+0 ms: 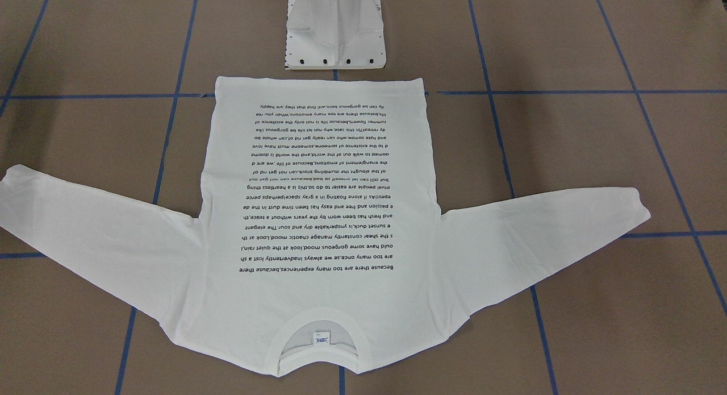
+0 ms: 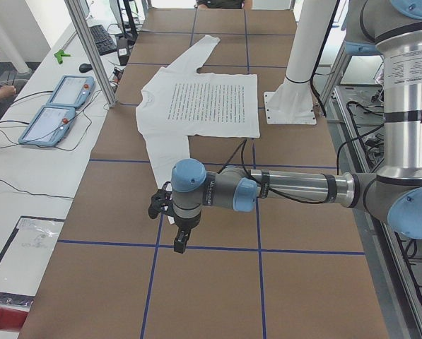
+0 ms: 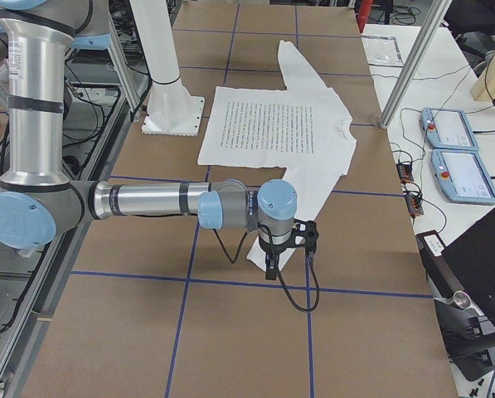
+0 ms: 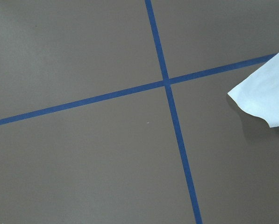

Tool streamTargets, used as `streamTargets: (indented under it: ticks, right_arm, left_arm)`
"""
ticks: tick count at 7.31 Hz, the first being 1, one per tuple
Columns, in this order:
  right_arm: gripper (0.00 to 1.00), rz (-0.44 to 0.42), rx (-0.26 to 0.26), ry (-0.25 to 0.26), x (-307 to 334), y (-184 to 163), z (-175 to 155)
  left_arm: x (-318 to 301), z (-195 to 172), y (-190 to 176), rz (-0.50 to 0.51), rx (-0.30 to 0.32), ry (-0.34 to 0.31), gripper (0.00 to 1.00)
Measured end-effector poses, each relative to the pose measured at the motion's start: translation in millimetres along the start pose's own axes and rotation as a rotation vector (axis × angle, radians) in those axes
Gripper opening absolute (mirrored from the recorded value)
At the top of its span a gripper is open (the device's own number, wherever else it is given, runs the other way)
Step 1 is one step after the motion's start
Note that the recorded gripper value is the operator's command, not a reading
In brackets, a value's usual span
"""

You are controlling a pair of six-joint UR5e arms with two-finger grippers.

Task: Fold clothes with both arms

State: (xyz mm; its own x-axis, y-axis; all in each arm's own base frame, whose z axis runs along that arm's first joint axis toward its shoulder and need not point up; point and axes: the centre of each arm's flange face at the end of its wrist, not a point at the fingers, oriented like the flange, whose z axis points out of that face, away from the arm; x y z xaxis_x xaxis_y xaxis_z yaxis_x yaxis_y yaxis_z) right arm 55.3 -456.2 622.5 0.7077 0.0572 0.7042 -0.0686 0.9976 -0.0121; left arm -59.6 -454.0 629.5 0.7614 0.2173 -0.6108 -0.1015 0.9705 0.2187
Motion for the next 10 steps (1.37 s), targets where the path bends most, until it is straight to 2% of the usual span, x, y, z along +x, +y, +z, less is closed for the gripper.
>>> streamTargets:
  ticks: [4, 8, 10]
  right_arm:
    - [1.0, -0.005, 0.001, 0.002, -4, -5, 1]
    - [1.0, -0.176, 0.083, -0.02, -58, -38, 0]
    - [1.0, -0.219, 0.031, -0.001, -89, -41, 55]
  left_arm:
    - [0, -1, -2, 0.007, 0.006, -0.006, 1.0]
    - [8, -13, -27, 0.045, 0.062, -0.007, 1.0]
    - [13, -20, -37, 0.071, 0.091, -0.008, 1.0]
